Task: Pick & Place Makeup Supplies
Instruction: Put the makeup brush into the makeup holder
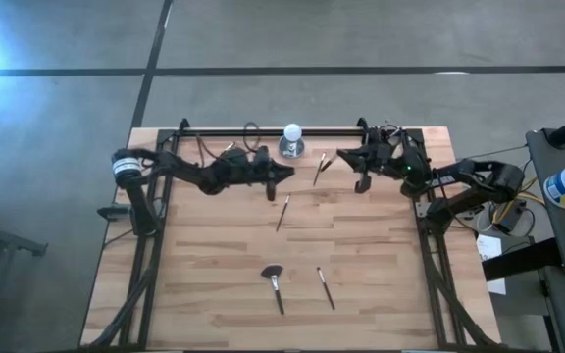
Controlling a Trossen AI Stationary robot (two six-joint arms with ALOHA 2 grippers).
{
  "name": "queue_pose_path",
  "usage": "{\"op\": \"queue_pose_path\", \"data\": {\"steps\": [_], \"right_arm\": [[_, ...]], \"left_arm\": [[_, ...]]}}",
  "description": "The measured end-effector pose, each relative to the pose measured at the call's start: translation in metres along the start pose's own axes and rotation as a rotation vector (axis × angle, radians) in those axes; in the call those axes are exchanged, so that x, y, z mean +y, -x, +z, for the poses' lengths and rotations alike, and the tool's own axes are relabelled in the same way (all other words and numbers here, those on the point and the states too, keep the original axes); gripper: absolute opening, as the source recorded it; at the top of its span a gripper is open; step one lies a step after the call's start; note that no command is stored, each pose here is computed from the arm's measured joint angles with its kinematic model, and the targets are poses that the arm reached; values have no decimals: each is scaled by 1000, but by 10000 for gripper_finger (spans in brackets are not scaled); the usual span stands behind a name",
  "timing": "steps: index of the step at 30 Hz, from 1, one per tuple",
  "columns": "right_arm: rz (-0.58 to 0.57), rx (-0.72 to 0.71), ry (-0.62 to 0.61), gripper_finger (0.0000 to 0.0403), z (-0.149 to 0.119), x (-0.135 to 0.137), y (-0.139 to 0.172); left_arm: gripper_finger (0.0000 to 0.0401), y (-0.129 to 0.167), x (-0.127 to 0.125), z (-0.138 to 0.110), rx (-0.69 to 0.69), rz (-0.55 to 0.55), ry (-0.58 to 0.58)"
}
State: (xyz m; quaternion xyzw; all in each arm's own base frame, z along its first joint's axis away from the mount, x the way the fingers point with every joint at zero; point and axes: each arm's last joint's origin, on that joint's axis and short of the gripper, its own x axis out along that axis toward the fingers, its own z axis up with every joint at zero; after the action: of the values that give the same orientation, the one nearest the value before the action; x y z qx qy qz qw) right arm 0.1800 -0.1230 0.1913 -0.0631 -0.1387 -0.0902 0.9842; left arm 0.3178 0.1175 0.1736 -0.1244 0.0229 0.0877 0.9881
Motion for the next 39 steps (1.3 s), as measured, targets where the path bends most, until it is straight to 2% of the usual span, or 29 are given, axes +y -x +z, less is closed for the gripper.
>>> {"op": "queue_pose_path", "data": {"steps": [3, 6, 13, 20, 24, 27, 30, 35, 39], "right_arm": [[66, -20, -51, 13, 5, 1, -8], [115, -35, -87, 13, 8, 5, -14], [183, -68, -99, 13, 15, 16, -26], [201, -55, -96, 13, 17, 18, -35], [154, -26, -68, 13, 20, 9, -38], [45, 7, -27, 13, 26, 0, -37], [-129, 71, 36, 13, 34, -7, -30], [-574, 218, 172, 13, 53, -13, -9], [-922, 251, 208, 13, 69, -15, 9]], "left_arm": [[80, -11, -13, 7, 6, 31, -52], [97, -18, -21, 16, -27, 14, -88], [103, -24, -25, 22, -20, -39, -85], [103, -25, -30, 23, -14, -115, -89], [103, -24, -30, 21, -5, -141, -112], [103, -23, -30, 18, 4, -147, -123], [103, -19, -28, 13, 11, -143, -123], [103, -12, -21, 7, 15, -124, -129], [103, -8, -16, 3, 30, -108, -127]]}}
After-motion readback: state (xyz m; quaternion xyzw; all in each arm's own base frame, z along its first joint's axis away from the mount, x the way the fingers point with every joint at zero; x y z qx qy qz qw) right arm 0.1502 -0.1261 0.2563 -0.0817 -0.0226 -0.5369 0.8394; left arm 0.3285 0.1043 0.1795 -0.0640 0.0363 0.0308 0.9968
